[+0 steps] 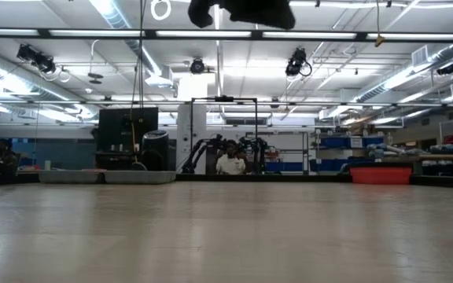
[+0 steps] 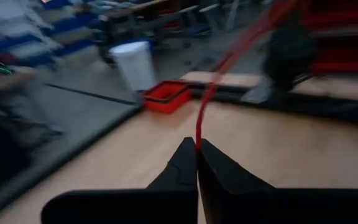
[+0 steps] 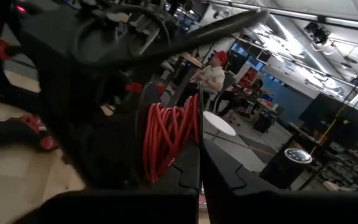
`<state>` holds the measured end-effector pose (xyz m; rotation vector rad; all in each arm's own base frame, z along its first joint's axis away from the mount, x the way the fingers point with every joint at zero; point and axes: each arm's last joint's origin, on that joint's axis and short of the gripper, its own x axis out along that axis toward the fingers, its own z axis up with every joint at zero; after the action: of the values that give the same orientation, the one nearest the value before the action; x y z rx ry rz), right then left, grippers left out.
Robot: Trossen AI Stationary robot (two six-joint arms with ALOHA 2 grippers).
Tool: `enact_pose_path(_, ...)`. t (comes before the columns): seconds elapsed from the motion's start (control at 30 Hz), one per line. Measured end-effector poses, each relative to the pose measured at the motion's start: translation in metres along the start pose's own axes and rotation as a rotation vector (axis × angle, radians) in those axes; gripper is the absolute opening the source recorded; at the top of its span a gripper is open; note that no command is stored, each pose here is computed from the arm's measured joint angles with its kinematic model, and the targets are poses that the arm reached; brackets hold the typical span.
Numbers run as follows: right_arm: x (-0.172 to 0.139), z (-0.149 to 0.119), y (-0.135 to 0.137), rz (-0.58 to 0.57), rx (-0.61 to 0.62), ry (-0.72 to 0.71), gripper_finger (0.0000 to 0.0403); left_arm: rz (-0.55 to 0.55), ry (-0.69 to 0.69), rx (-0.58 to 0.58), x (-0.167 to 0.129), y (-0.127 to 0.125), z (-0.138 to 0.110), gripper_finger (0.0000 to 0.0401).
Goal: Coil cords
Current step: Coil the red wire on the black spool
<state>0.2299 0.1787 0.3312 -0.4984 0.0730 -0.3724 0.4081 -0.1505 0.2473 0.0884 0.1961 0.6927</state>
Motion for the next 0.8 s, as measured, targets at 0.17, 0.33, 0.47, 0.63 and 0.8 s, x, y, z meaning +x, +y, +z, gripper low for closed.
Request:
enact_pose_path(0.17, -0.015, -0.001, 0.008, 0.020, -0.053, 0.020, 0.0001, 0.077, -0.016, 0.145, -0.010, 0.000, 0.003, 0.0001)
enact_pose_path(0.33, -0.031, -0.011, 0.017, 0.005, -0.159, 0.087, 0.0001, 0.054, -0.032, 0.203, -0.031, -0.007, 0.007, 0.0001)
enact_pose_path(0.47, -0.034, -0.021, 0.020, 0.020, -0.191, 0.124, 0.0001, 0.028, -0.042, 0.180, -0.038, -0.011, 0.007, 0.0000)
enact_pose_path(0.63, -0.027, -0.034, 0.018, 0.010, -0.227, 0.182, 0.0001, -0.061, -0.041, 0.113, -0.041, -0.014, 0.008, 0.0000)
enact_pose_path(0.8, -0.018, -0.044, 0.016, 0.048, -0.293, 0.226, 0.0001, -0.121, -0.035, 0.065, -0.041, -0.016, 0.008, 0.0000)
